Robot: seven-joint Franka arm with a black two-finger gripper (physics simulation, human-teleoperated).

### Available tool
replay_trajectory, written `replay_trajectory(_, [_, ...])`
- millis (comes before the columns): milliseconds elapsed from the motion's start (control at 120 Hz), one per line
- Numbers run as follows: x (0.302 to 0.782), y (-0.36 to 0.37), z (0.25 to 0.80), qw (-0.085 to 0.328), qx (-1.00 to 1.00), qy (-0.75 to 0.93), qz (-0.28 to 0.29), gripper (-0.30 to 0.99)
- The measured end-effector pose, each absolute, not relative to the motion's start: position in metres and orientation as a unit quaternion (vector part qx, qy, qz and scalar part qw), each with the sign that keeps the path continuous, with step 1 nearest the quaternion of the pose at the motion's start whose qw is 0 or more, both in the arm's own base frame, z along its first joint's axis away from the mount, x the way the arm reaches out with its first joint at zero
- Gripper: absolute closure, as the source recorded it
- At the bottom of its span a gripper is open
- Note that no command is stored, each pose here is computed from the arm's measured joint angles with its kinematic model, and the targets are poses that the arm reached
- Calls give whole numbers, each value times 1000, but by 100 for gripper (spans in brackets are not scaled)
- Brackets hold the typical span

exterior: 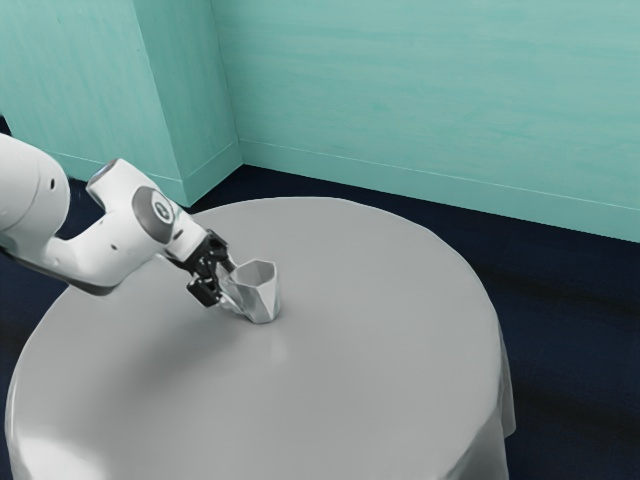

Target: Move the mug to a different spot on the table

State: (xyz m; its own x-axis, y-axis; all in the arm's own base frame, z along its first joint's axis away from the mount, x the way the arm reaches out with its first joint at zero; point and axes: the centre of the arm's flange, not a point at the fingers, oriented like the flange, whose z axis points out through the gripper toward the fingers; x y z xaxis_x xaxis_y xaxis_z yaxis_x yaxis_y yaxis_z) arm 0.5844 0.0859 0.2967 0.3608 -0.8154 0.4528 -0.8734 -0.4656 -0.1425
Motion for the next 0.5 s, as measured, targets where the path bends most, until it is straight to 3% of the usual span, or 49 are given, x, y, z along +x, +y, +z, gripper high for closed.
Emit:
replay_trajectory(350, [546, 62, 391, 65, 786, -544, 285, 1])
replay_trajectory(500, [555, 39, 431, 33, 752, -620, 222, 0])
